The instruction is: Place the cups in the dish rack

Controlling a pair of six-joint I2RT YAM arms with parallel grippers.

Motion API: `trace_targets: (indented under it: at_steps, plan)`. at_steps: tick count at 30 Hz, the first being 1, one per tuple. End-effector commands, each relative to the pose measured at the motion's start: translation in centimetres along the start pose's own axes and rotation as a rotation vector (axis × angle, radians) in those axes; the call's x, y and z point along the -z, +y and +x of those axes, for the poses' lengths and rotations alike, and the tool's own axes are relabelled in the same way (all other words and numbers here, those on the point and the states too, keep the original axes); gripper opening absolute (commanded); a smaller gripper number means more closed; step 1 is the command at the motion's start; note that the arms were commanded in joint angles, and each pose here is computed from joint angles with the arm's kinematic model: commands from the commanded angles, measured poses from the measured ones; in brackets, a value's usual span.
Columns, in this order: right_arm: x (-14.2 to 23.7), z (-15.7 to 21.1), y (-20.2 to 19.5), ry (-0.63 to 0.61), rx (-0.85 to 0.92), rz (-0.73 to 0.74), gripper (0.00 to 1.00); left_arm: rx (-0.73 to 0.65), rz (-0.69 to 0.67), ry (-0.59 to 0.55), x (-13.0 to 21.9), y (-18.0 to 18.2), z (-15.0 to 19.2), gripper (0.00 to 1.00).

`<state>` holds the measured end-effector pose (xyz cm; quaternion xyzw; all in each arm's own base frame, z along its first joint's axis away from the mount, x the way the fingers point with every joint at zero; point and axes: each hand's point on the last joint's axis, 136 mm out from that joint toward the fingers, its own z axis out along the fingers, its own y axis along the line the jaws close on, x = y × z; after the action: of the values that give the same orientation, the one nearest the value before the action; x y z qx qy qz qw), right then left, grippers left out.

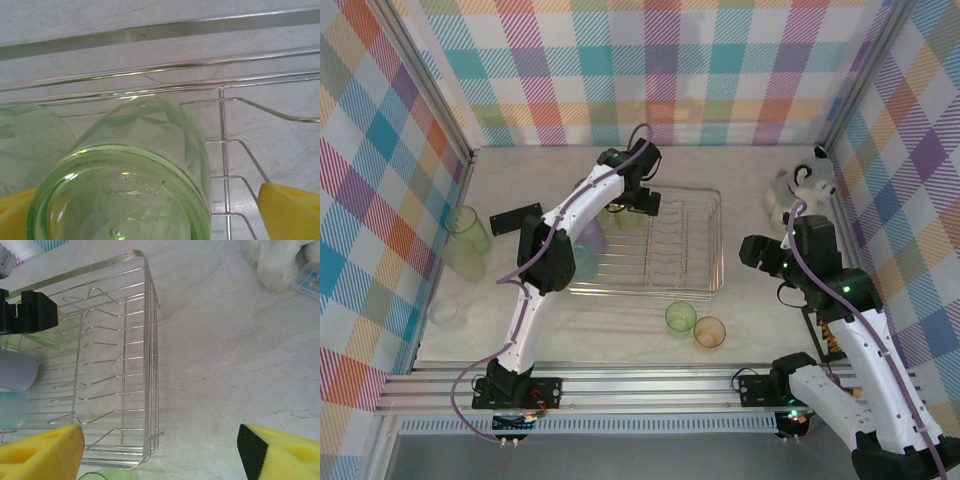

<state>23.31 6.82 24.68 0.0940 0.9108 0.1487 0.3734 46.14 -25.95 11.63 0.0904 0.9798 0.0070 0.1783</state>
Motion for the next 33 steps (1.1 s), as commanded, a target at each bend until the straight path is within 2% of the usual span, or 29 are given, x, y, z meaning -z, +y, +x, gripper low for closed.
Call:
trace_targets:
  at_steps: [1,5,9,11,14,19,25,29,33]
  plan:
    - [1.2,-0.7,0.0,-0.025,-0.002,0.005,0.81,-0.019,0.049,-0.121,5.0,-0.8,-2.1,1.0]
    - [2.0,-0.9,-1.5,-0.063,-0.013,0.074,0.81,-0.029,0.062,-0.182,7.6,-0.5,-2.6,1.0]
    - [3.7,-1.8,-2.5,-0.168,-0.002,0.107,0.82,-0.078,0.004,-0.242,10.4,1.2,-2.8,1.0]
    - [4.5,-2.1,-2.7,-0.216,0.004,0.104,0.86,-0.101,-0.053,-0.28,12.2,2.9,-2.8,1.0]
    - [5.0,-2.2,-2.4,-0.239,0.024,0.078,0.87,-0.094,-0.151,-0.3,14.0,6.3,-2.5,1.0]
    - [4.3,-1.6,-1.6,-0.187,0.041,0.044,0.88,0.051,-0.351,-0.252,15.6,15.2,-1.1,1.0]
    - [3.3,-2.1,-0.1,-0.141,0.081,-0.007,0.88,0.258,-0.451,-0.156,15.7,24.8,2.1,1.0]
    - [2.7,-2.6,1.0,-0.112,0.105,-0.034,0.88,0.32,-0.485,-0.103,14.6,28.8,3.8,0.99]
    - [2.1,-2.8,1.8,-0.086,0.103,-0.062,0.88,0.341,-0.505,-0.045,12.6,31.0,4.5,0.96]
